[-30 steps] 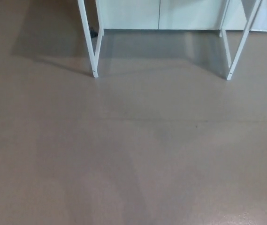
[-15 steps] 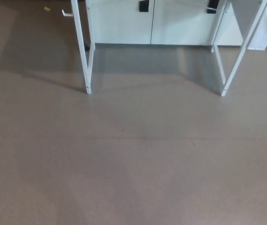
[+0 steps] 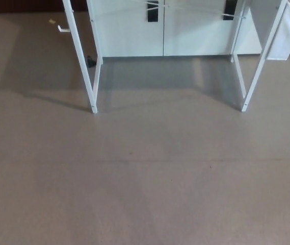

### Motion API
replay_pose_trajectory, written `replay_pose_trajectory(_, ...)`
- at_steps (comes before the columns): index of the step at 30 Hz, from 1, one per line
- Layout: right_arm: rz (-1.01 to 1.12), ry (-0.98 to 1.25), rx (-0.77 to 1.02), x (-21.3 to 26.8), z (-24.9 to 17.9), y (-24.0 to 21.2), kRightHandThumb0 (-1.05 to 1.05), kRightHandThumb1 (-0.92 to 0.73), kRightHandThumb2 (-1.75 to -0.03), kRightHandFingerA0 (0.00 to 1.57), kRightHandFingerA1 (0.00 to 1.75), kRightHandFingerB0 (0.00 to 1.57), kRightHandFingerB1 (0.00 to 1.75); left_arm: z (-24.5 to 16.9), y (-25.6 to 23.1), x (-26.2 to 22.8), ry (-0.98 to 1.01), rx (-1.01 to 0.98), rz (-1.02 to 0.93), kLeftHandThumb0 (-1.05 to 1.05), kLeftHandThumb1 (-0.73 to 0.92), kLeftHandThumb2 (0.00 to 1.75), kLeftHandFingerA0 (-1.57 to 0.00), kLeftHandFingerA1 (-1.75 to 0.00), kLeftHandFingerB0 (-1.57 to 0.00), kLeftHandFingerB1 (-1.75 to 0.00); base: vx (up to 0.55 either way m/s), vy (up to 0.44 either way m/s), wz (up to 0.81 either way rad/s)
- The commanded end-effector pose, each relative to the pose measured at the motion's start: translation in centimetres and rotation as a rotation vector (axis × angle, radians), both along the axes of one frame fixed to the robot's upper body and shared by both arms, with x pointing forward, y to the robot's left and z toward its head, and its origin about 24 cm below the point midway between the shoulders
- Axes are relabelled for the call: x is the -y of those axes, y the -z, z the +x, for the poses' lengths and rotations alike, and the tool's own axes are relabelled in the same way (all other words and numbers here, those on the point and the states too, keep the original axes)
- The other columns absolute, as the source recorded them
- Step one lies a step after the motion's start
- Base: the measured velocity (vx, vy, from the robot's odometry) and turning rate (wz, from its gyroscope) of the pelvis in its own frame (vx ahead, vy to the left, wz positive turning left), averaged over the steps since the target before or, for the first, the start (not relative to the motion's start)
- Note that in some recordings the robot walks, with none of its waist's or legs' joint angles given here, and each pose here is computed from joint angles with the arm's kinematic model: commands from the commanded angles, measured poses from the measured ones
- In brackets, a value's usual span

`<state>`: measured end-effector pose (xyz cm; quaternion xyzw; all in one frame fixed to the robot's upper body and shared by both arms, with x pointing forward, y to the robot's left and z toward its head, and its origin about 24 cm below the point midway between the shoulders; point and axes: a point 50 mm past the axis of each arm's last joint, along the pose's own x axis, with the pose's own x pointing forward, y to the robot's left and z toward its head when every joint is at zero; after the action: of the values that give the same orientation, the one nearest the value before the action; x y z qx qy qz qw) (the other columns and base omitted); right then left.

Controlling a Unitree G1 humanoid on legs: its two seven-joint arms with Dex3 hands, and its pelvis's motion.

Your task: The robot walk towards a table in front and uses its left hand to pick up the pot from the base and places it on the table

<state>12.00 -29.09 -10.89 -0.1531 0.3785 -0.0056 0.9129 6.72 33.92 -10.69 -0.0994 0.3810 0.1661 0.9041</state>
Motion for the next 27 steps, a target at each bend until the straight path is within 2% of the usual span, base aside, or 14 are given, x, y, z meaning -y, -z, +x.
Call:
replay_pose_trajectory(1, -0.030, -0.010, -0.002, 0.26, -0.05, -0.13, -0.31, -0.59, -0.57, 0.56, 0.43, 0.34, 0.35, 0.05, -0.18, -0.45, 0.008, -0.012, 0.033, -0.14, 0.46, 0.55, -0.37, -0.37, -0.32, -0.32, 0.15, 0.107, -0.06)
replay_pose_trajectory(8, -0.029, -0.002, 0.005, 0.38, 0.25, -0.23, -0.28, -0.59, -0.57, 0.59, 0.45, 0.33, 0.35, 0.44, -0.25, -0.27, 0.067, -0.029, 0.099, -0.15, 0.48, 0.55, -0.40, -0.37, -0.32, -0.32, 0.17, 0.257, -0.12)
replay_pose_trajectory(16, -0.029, -0.012, 0.009, 0.39, 0.36, -0.28, -0.27, -0.58, -0.57, 0.55, 0.44, 0.33, 0.35, 0.47, -0.35, -0.05, 0.095, -0.018, 0.115, -0.15, 0.49, 0.56, -0.37, -0.37, -0.31, -0.32, 0.25, 0.020, 0.09)
replay_pose_trajectory(17, -0.021, -0.001, 0.011, 0.40, 0.35, -0.24, -0.27, -0.58, -0.57, 0.56, 0.45, 0.33, 0.35, 0.49, -0.36, -0.02, 0.097, -0.018, 0.116, -0.10, 0.34, 0.78, -0.29, -0.52, -0.18, -0.46, 0.23, -0.130, 0.18)
replay_pose_trajectory(18, -0.019, 0.000, 0.012, 0.38, 0.45, -0.24, -0.26, -0.58, -0.57, 0.56, 0.45, 0.33, 0.35, 0.49, -0.36, -0.01, 0.096, -0.018, 0.118, -0.14, 0.50, 0.56, -0.37, -0.37, -0.31, -0.32, 0.28, -0.150, 0.12)
replay_pose_trajectory(20, -0.020, -0.002, 0.011, 0.38, 0.53, -0.24, -0.26, -0.58, -0.57, 0.56, 0.45, 0.33, 0.35, 0.48, -0.40, -0.04, 0.107, -0.021, 0.130, -0.14, 0.49, 0.54, -0.39, -0.36, -0.31, -0.31, 0.39, -0.184, -0.26)
replay_pose_trajectory(21, -0.022, -0.008, 0.015, 0.37, 0.58, -0.26, -0.28, -0.58, -0.58, 0.56, 0.46, 0.34, 0.36, 0.61, -0.39, -0.08, 0.091, -0.015, 0.113, -0.14, 0.49, 0.55, -0.37, -0.37, -0.31, -0.32, 0.34, -0.140, 0.50)
replay_pose_trajectory(22, -0.025, -0.008, 0.017, 0.37, 0.67, -0.28, -0.27, -0.58, -0.57, 0.56, 0.45, 0.34, 0.36, 0.76, -0.41, -0.08, 0.087, -0.009, 0.108, -0.09, 0.34, 0.79, -0.28, -0.52, -0.18, -0.46, 0.34, -0.127, 0.61)
replay_pose_trajectory(24, -0.024, -0.003, 0.015, 0.41, 0.76, -0.28, -0.27, -0.58, -0.57, 0.56, 0.44, 0.33, 0.35, 0.90, -0.47, -0.05, 0.098, -0.003, 0.115, -0.10, 0.34, 0.79, -0.27, -0.52, -0.18, -0.46, 0.28, -0.118, 0.01)
replay_pose_trajectory(25, -0.028, -0.003, 0.014, 0.39, 0.76, -0.28, -0.27, -0.58, -0.57, 0.57, 0.44, 0.33, 0.35, 0.91, -0.49, -0.06, 0.107, -0.007, 0.128, -0.15, 0.49, 0.54, -0.40, -0.36, -0.31, -0.31, 0.27, -0.064, 0.00)
replay_pose_trajectory(27, -0.038, -0.010, 0.013, 0.30, 0.80, -0.24, -0.27, -0.59, -0.57, 0.56, 0.43, 0.33, 0.35, 0.81, -0.52, -0.14, 0.115, -0.013, 0.142, -0.15, 0.50, 0.55, -0.39, -0.36, -0.31, -0.31, 0.28, -0.043, -0.01)
